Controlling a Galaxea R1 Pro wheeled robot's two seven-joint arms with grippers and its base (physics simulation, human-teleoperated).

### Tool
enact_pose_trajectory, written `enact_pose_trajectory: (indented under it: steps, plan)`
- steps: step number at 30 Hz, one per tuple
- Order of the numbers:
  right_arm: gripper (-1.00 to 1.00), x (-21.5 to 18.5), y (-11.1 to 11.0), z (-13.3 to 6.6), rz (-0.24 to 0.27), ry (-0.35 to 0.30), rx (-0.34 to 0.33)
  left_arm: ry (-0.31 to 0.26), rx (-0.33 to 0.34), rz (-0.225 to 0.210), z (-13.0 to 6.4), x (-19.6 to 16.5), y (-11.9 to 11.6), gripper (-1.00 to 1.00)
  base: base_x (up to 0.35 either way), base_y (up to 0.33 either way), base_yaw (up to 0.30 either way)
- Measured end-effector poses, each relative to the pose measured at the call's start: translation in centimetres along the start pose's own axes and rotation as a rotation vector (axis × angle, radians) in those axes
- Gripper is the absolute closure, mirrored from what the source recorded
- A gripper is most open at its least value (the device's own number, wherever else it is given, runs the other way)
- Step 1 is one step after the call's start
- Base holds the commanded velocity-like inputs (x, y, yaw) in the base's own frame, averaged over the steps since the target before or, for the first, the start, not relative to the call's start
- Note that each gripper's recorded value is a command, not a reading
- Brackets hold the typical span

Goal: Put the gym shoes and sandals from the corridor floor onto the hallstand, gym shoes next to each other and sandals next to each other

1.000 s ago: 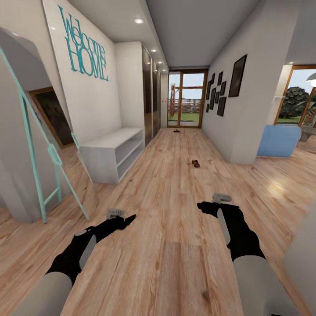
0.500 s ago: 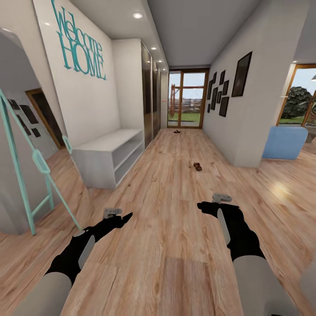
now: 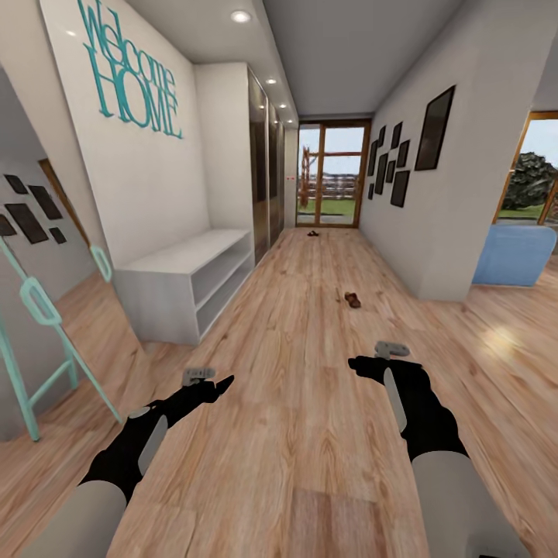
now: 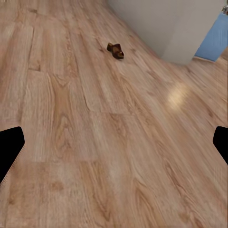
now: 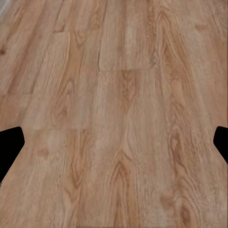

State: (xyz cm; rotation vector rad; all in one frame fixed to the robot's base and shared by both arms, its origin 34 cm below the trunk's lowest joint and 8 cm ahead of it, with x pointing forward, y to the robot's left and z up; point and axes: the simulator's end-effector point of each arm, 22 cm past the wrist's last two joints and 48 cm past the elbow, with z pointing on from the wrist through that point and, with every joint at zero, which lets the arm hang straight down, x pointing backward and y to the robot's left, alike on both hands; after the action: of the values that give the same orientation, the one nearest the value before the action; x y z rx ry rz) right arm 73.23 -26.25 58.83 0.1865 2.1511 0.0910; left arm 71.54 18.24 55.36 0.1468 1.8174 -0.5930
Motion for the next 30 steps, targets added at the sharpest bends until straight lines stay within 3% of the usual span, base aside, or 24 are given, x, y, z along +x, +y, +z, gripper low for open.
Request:
enact_pose_trajectory:
  steps: [30]
  plan:
    - [-1.0,0.03,0.01,0.0,0.0,0.0,-0.001,0.0,-0.001,-0.001,-0.01,-0.01,0.02,-1.0,0.347,0.0,0.0]
